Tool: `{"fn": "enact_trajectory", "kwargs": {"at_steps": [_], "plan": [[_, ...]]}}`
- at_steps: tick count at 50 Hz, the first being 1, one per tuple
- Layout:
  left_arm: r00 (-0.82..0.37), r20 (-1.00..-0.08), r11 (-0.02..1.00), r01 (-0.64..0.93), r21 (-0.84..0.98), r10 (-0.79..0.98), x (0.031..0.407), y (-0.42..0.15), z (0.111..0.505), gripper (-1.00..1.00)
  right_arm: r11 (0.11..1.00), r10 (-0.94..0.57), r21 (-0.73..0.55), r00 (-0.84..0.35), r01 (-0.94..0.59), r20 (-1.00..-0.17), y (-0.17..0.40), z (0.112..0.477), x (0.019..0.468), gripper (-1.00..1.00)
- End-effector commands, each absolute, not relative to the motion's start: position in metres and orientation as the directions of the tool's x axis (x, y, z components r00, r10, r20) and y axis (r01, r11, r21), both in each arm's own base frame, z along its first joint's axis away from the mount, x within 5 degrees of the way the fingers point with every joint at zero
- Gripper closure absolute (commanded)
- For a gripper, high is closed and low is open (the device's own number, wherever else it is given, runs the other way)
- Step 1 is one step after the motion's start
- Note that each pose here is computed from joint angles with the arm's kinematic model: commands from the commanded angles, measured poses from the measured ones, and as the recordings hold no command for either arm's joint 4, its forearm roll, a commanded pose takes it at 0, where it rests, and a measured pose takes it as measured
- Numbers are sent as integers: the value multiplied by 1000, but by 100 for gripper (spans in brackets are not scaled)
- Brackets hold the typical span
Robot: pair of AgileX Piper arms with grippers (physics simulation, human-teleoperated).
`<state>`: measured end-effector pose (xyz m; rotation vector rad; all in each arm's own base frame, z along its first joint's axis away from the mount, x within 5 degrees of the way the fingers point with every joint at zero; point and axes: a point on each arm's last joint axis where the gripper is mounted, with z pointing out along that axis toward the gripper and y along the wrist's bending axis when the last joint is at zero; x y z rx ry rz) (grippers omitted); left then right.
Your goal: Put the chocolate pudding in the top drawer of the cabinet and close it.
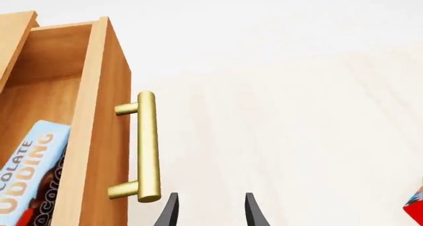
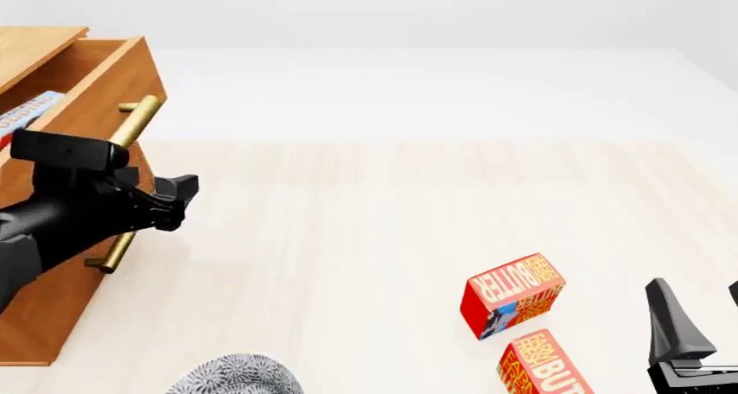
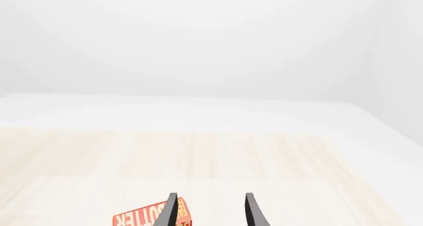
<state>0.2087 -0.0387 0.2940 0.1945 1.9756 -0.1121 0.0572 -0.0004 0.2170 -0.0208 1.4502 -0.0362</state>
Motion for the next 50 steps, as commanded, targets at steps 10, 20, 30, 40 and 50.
{"fn": "enact_trajectory", "kwargs": {"at_steps": [10,20,30,40,50], "plan": [[-371,-927,996,86,18,49,213,-17,301,-100,999,-37,-36,120,12,-992,0,217,57,-100],[-376,-926,999,33,21,32,222,-6,296,-100,999,-37,-36,120,12,-992,0,217,57,-100],[-377,-926,1000,-5,29,25,227,4,295,-100,999,-38,-36,120,12,-992,0,217,57,-100],[-384,-923,999,-44,21,3,234,12,290,-100,999,-37,-36,120,12,-992,0,217,57,-100],[-378,-926,997,-76,22,-8,235,20,296,-100,999,-37,-36,120,12,-992,0,217,57,-100]]}}
